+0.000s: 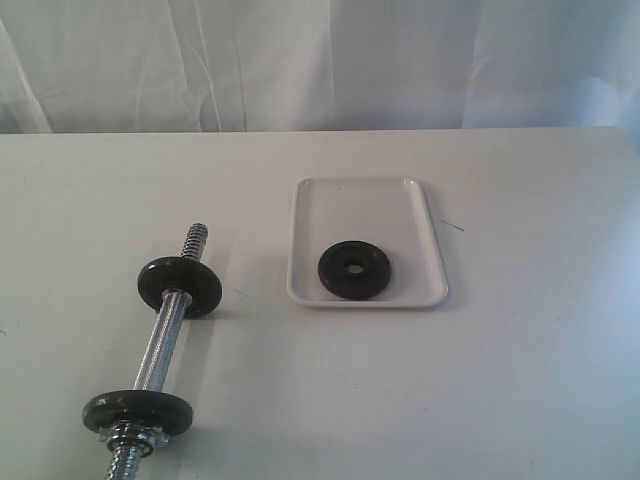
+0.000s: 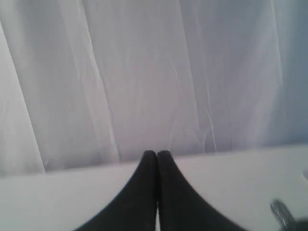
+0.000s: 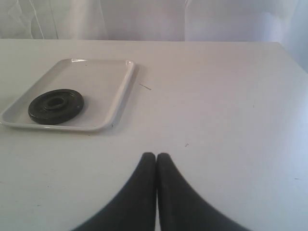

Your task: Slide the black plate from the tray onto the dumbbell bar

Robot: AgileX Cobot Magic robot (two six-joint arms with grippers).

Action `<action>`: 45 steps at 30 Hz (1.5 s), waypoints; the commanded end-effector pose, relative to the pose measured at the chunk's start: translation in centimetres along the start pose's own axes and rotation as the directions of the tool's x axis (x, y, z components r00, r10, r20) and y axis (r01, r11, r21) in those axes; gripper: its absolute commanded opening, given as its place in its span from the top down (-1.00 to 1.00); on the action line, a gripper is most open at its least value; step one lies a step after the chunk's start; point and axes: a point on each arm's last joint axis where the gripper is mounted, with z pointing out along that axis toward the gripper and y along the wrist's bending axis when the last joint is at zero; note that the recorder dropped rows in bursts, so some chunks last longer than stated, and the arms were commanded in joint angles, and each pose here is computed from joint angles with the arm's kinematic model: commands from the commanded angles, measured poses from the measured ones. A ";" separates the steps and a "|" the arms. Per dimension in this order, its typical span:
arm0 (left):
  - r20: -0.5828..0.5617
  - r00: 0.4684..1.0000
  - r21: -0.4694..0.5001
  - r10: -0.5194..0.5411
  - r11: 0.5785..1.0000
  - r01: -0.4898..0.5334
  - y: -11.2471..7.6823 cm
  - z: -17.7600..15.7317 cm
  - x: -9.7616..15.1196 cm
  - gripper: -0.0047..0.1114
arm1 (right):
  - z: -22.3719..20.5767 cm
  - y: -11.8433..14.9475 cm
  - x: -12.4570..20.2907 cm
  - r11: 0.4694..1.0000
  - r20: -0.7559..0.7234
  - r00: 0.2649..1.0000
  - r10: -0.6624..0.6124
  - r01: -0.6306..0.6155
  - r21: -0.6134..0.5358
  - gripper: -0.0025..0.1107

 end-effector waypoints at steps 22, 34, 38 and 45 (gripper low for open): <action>-0.595 0.804 0.174 -0.022 0.972 0.156 -1.5 6.1 -4.7 0.92 | 0.0 0.0 0.0 1.000 0.004 1.000 0.003 -0.003 0.000 0.96; -0.766 0.625 0.390 0.151 0.882 0.266 -5.5 10.0 -3.6 0.92 | 0.0 0.0 0.0 1.000 0.004 1.000 0.003 -0.003 0.000 0.96; -0.810 0.539 0.417 0.232 0.874 0.250 -6.5 12.8 -2.5 0.92 | 0.0 0.0 0.0 1.000 0.004 1.000 0.003 -0.003 0.000 0.96; -0.895 0.382 0.354 0.228 0.886 0.301 -7.7 15.9 0.3 0.92 | 0.0 0.0 0.0 1.000 0.004 1.000 0.003 -0.003 0.000 0.96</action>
